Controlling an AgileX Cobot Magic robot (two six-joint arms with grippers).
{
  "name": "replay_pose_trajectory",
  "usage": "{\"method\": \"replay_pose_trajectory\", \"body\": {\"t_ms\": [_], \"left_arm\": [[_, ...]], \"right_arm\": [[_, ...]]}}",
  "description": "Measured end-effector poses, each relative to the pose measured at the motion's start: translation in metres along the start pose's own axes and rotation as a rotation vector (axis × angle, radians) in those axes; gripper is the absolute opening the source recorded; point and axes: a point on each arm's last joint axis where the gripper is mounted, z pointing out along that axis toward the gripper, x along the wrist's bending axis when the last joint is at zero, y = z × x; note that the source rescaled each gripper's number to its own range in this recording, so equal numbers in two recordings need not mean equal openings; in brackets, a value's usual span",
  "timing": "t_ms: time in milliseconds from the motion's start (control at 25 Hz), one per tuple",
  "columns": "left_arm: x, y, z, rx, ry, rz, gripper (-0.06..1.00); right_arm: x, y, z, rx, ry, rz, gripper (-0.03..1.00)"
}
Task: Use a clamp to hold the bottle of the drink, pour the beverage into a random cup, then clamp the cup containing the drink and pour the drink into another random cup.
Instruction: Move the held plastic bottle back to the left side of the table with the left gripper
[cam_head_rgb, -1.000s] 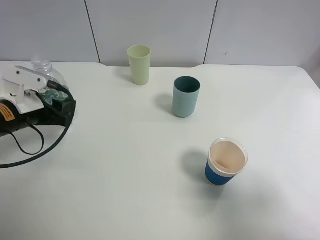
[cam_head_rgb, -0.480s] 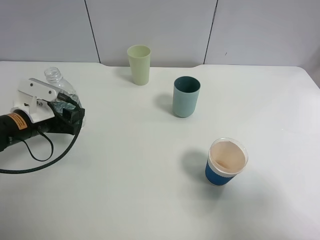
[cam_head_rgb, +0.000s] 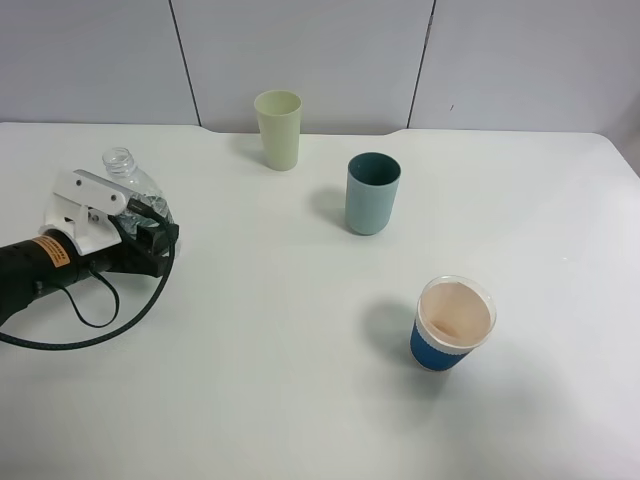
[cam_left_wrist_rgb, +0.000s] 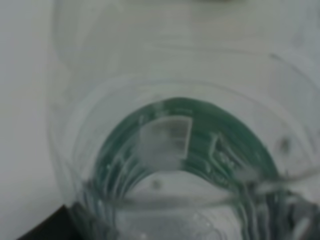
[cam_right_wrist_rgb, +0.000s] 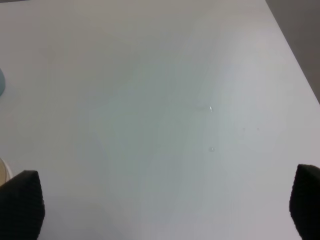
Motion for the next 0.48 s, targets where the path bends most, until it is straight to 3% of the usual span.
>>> {"method": "replay_pose_trajectory", "body": {"t_ms": [480], "left_arm": [[0.0000,-0.0011,0.0012,-0.010,-0.001,0.012,0.07]], "right_arm": [[0.0000,0.0000,0.0000,0.000,0.000,0.000,1.00]]}}
